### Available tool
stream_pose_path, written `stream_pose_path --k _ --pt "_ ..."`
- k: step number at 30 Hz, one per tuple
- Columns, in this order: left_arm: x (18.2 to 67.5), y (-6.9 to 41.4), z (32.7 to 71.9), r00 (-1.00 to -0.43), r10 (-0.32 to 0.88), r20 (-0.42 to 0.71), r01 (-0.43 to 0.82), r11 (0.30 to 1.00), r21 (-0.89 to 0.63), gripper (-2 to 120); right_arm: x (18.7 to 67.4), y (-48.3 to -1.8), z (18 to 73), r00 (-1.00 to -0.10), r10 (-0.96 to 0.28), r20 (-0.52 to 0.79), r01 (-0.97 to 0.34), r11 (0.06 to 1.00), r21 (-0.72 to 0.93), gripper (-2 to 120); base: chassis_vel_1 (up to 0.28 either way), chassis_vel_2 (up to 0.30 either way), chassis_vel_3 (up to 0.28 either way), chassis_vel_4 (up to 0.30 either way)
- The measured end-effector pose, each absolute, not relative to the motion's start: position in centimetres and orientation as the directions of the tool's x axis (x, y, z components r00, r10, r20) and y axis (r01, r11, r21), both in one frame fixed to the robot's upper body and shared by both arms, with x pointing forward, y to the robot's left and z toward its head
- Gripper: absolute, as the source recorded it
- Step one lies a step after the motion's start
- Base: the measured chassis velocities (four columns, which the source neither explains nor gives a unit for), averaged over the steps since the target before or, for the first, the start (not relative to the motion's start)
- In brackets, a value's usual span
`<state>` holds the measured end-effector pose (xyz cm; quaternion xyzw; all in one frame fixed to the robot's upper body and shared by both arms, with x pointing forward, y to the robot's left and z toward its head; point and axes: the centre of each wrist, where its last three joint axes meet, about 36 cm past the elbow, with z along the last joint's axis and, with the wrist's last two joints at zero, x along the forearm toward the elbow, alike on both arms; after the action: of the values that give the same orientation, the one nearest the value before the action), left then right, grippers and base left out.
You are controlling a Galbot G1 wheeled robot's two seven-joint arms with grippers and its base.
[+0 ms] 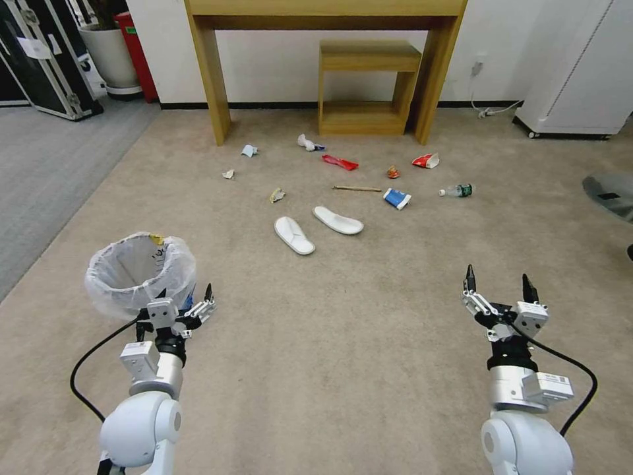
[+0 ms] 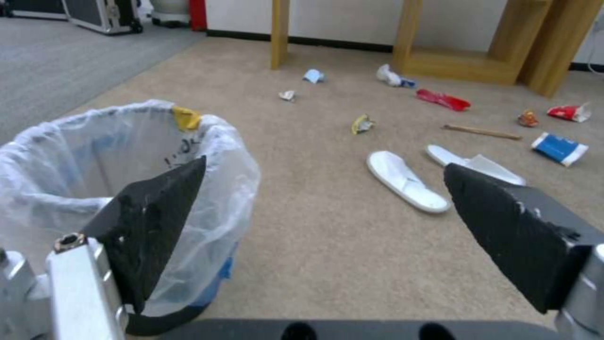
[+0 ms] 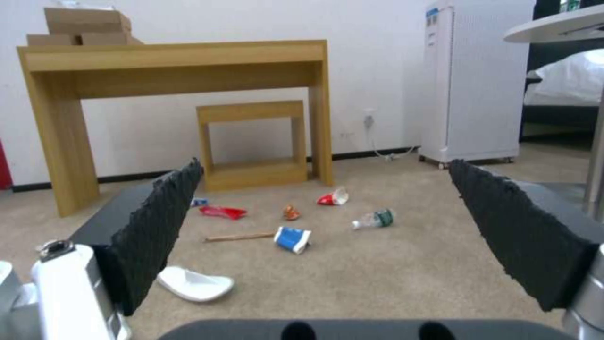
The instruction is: Pick up the trash bin and place the garbage on the floor into it.
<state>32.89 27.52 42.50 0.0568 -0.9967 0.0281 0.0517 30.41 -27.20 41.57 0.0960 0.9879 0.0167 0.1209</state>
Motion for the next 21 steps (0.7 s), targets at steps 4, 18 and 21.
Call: stream_pose_path --k 4,18,21 --pt "32.79 27.63 42.54 -0.988 -0.114 0.106 -0.120 0.991 -0.050 100 30.39 -26.98 41.51 -0.953 0.188 -0.237 0.180 0.982 0.056 100 0.144 0.119 -0.147 -0.154" --pt "32.85 27.77 42.03 -0.986 -0.121 0.115 -0.128 0.991 -0.050 100 30.77 -26.76 41.11 -0.954 0.178 -0.240 0.169 0.984 0.059 100 0.249 0.239 -0.240 -0.239" --pt "32.86 27.82 41.89 -0.985 -0.125 0.118 -0.131 0.990 -0.049 100 30.78 -26.71 40.91 -0.955 0.172 -0.241 0.163 0.985 0.058 100 0.235 0.221 -0.219 -0.248"
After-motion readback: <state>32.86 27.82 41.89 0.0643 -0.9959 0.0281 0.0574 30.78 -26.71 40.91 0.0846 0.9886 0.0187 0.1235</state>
